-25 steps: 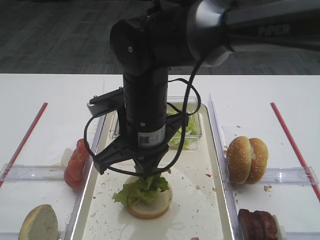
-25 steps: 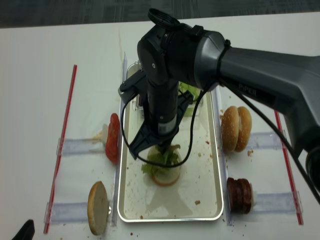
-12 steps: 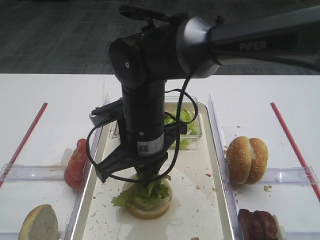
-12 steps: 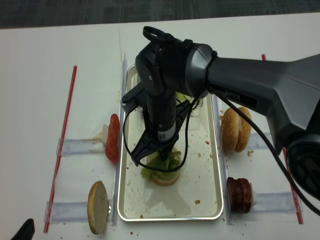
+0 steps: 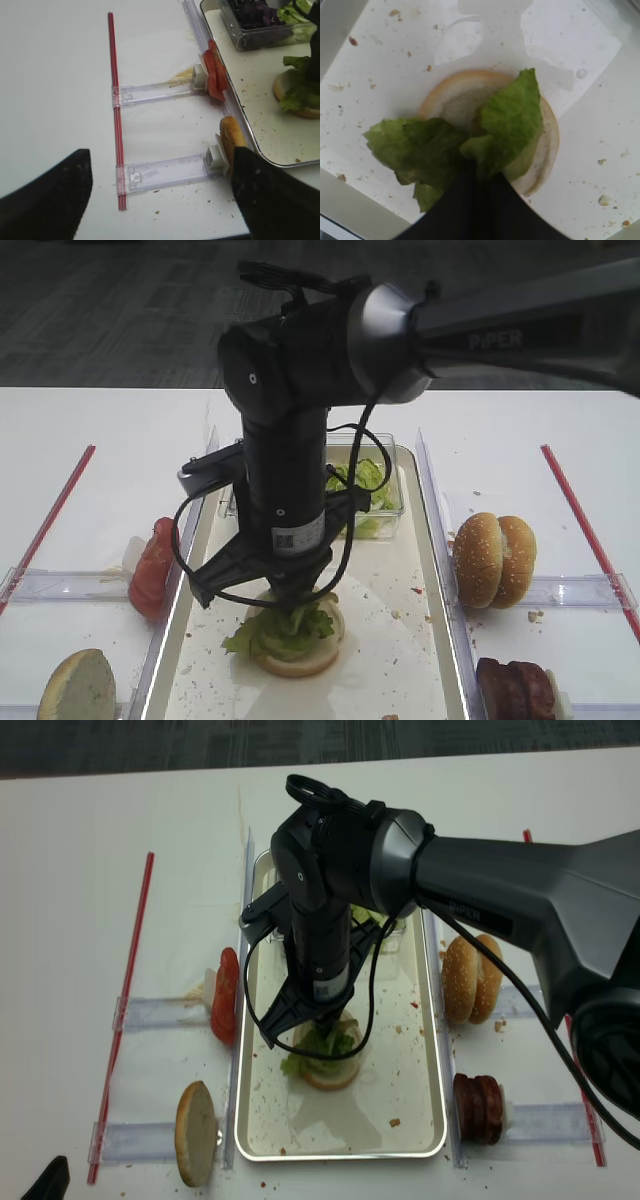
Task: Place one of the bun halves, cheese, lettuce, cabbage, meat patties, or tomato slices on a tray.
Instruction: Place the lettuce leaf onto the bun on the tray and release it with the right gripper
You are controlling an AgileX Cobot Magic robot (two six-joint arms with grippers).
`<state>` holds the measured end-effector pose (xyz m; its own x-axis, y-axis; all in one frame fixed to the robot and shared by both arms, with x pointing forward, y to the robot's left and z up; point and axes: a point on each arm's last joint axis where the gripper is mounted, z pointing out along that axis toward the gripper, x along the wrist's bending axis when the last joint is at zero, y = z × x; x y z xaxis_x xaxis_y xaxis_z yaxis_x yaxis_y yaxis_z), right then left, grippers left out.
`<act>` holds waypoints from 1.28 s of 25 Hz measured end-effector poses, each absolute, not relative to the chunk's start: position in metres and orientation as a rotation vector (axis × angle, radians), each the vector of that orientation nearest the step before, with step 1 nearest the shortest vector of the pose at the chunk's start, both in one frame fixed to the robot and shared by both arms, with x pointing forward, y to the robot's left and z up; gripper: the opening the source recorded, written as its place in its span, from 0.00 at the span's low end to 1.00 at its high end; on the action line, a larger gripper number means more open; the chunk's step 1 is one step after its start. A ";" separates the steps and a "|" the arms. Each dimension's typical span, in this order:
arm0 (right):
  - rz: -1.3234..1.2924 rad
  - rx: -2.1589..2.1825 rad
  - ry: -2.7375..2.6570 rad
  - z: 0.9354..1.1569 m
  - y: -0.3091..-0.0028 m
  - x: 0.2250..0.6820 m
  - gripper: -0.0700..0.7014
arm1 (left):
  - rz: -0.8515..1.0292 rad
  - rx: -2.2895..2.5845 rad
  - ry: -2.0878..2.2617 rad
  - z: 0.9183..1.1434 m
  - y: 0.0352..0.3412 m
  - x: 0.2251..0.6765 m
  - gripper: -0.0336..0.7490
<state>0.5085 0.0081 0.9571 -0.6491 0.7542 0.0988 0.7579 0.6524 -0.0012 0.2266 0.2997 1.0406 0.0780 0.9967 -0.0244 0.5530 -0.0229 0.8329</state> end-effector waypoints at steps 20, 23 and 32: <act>-0.028 -1.269 -2.781 0.946 0.009 0.511 0.35 | 0.809 1.662 1.557 1.041 0.300 0.227 0.76; -0.028 -1.269 -2.781 0.946 0.009 0.511 0.52 | 0.809 1.662 1.557 1.041 0.300 0.227 0.76; -0.021 -1.271 -2.790 0.946 0.008 0.511 0.87 | 0.809 1.662 1.557 1.041 0.300 0.227 0.76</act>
<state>0.5113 0.0082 0.9456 -0.6540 0.7529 0.0743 0.7539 0.6567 -0.0191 0.2266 0.2997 1.0406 0.0780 0.9967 -0.0244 0.5530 -0.0229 0.8329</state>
